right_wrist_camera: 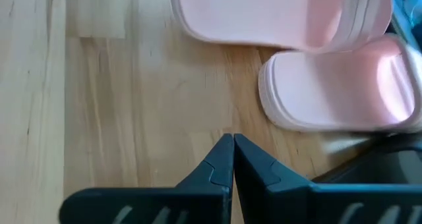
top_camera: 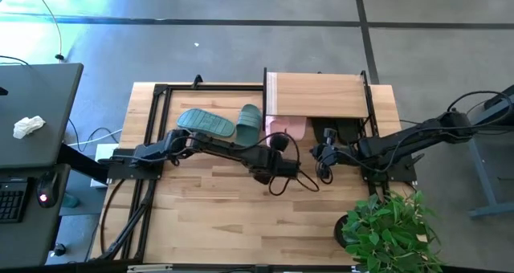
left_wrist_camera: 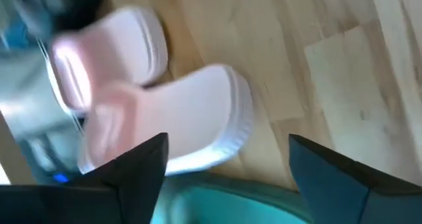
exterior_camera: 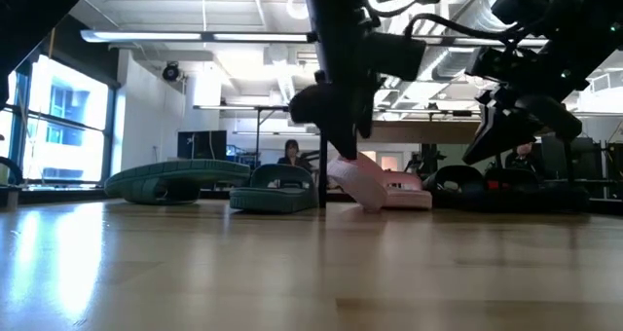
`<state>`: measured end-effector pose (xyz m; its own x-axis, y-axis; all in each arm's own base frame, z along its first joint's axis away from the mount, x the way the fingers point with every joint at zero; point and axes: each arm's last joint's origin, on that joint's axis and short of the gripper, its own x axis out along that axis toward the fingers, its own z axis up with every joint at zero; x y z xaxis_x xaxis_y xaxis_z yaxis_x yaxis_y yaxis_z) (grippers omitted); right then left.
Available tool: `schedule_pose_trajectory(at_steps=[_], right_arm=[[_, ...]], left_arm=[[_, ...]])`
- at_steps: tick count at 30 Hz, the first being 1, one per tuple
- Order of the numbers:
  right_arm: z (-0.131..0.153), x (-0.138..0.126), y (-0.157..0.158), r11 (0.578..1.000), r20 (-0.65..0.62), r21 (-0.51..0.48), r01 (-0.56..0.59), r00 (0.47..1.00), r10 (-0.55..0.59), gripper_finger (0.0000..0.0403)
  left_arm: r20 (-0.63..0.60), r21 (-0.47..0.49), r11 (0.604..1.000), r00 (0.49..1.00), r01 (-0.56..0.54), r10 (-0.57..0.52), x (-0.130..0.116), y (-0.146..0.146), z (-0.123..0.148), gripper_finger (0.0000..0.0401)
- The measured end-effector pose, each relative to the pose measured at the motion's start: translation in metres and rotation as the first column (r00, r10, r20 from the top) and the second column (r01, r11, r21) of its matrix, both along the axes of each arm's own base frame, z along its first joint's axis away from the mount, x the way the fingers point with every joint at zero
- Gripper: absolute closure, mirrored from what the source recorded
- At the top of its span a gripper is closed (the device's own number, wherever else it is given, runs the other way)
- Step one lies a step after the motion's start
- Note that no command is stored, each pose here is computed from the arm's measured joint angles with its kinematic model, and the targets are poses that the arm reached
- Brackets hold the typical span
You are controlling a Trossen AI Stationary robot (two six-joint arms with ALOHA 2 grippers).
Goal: Pick and place slides into the shelf
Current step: Put the pink slipper under the shelf
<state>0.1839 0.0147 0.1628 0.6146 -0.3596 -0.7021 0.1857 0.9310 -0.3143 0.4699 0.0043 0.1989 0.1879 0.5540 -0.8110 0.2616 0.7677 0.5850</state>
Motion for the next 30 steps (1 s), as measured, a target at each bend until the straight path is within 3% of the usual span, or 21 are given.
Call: schedule_pose_trajectory(at_steps=[4,8,16,18,25,30], right_arm=[[0.002,0.003,0.000,1.000,0.027,-0.020,-0.018,0.999,0.019,0.0402],[0.003,0.004,0.000,1.000,0.037,-0.015,-0.021,0.999,0.022,0.0402],[0.002,0.003,0.000,1.000,0.029,-0.013,-0.023,0.999,0.023,0.0403],[0.002,0.003,0.000,1.000,0.029,-0.014,-0.023,0.999,0.024,0.0403],[0.002,0.003,0.000,0.999,0.022,-0.018,-0.027,0.999,0.027,0.0403],[0.002,0.003,0.000,0.999,0.025,-0.020,-0.028,0.999,0.028,0.0403]], left_arm=[[0.065,-0.082,0.990,0.991,-0.113,0.118,0.000,0.006,0.010,0.0159],[0.086,-0.180,0.975,0.986,-0.128,0.145,0.003,0.019,0.008,0.0228],[0.100,-0.153,0.962,0.965,-0.224,0.241,-0.001,0.069,0.009,0.0381],[0.107,-0.144,0.960,0.961,-0.241,0.257,-0.002,0.078,0.009,0.0394],[0.070,-0.088,0.959,0.959,-0.268,0.275,-0.003,0.084,-0.006,0.0376],[0.044,-0.051,0.959,0.959,-0.278,0.280,-0.004,0.085,-0.026,0.0397]])
